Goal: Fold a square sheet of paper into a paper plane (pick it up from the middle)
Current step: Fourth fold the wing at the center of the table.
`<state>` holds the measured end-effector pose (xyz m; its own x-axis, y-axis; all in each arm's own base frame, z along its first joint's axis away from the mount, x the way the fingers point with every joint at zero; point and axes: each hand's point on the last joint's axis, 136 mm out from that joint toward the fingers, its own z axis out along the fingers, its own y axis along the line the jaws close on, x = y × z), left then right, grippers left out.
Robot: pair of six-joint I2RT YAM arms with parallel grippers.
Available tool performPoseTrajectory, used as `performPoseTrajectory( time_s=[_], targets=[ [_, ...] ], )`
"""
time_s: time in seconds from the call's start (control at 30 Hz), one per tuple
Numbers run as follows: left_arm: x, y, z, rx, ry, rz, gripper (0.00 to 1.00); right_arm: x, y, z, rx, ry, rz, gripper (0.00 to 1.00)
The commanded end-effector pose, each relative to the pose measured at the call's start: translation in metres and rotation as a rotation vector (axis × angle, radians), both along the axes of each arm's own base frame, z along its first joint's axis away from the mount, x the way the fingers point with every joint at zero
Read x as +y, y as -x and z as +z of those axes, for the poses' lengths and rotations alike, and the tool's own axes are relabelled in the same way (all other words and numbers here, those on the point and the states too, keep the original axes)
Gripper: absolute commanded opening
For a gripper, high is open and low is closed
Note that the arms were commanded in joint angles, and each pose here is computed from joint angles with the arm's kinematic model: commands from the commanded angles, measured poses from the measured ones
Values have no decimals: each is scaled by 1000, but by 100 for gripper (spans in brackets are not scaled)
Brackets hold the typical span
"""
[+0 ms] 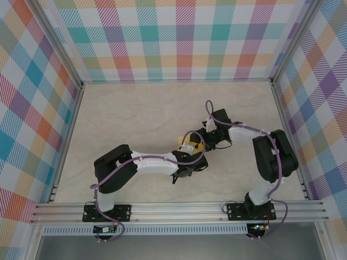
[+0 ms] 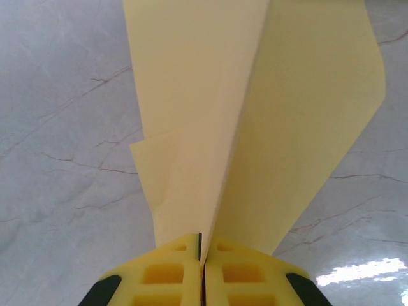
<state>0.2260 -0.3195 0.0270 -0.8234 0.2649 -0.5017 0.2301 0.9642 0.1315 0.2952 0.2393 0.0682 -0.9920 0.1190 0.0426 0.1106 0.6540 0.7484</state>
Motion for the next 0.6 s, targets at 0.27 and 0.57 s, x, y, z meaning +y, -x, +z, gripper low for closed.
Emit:
performPoseTrajectory(
  time_s=[0.27,0.57],
  targets=[
    [-18,-7,12,88,304,-49,4,-22,5,19,-104,83,-52,57],
    [-13,-13,11,216,607,-49,5,-8,18,28,-148,-61,-39,40]
  ],
)
